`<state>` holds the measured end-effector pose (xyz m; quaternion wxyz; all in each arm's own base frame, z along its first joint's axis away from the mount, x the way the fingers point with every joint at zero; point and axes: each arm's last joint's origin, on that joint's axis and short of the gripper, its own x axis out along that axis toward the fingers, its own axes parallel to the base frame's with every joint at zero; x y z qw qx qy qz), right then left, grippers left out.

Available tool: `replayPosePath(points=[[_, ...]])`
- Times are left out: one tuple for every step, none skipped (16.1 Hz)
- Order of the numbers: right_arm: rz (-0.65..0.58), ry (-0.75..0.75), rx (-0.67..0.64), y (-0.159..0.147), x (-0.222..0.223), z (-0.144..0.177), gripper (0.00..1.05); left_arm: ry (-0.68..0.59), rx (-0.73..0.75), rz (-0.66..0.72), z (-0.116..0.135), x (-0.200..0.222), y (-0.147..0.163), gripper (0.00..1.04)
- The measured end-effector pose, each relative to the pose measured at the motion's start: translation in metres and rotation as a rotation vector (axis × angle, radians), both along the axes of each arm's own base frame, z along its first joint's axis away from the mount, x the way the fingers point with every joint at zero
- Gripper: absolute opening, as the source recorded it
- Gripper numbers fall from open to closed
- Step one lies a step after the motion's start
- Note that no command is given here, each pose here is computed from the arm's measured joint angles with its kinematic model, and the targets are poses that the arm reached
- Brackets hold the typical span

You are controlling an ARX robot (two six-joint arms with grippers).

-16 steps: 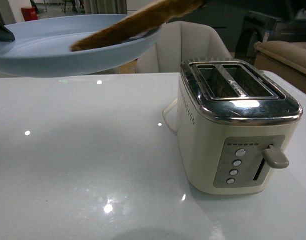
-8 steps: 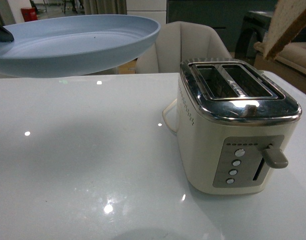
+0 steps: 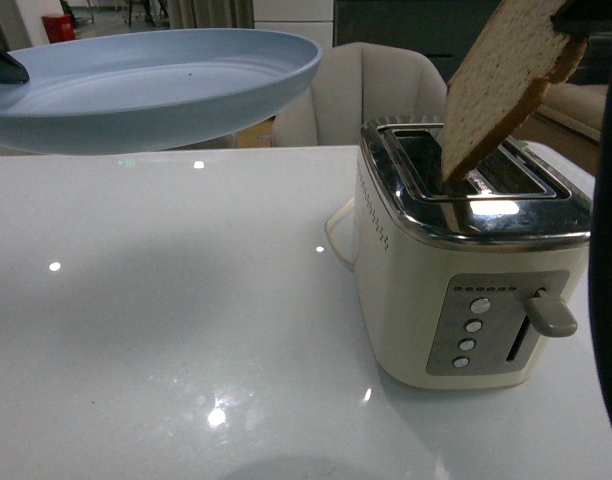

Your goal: Left arm holds plate, right arm toasts bread

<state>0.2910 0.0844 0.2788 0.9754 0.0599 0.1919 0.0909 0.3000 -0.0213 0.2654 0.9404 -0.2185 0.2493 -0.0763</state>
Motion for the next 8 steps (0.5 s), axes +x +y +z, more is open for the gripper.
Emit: replayPosePath(points=[[0.003,0.010,-0.001,0.001,0.001,-0.002,0.02,0.000,0.000,0.000,0.000,0.000,0.000,0.03],[0.003,0.019,-0.004,0.001,0.002,-0.005,0.02,0.000,0.000,0.000,0.000,0.000,0.000,0.03],[0.000,0.044,-0.012,0.002,0.005,-0.011,0.02,0.000,0.000,0.000,0.000,0.000,0.000,0.03],[0.000,0.057,-0.018,0.003,0.006,-0.014,0.02,0.000,0.000,0.000,0.000,0.000,0.000,0.03],[0.000,0.075,-0.025,0.003,0.006,-0.016,0.02,0.000,0.000,0.000,0.000,0.000,0.000,0.03],[0.003,0.088,-0.027,0.004,0.006,-0.017,0.02,0.000,0.000,0.000,0.000,0.000,0.000,0.03],[0.005,0.099,-0.029,0.005,0.009,-0.018,0.02,0.000,0.000,0.000,0.000,0.000,0.000,0.03],[0.010,0.109,-0.030,0.006,0.013,-0.019,0.02,0.000,0.000,0.000,0.000,0.000,0.000,0.03]])
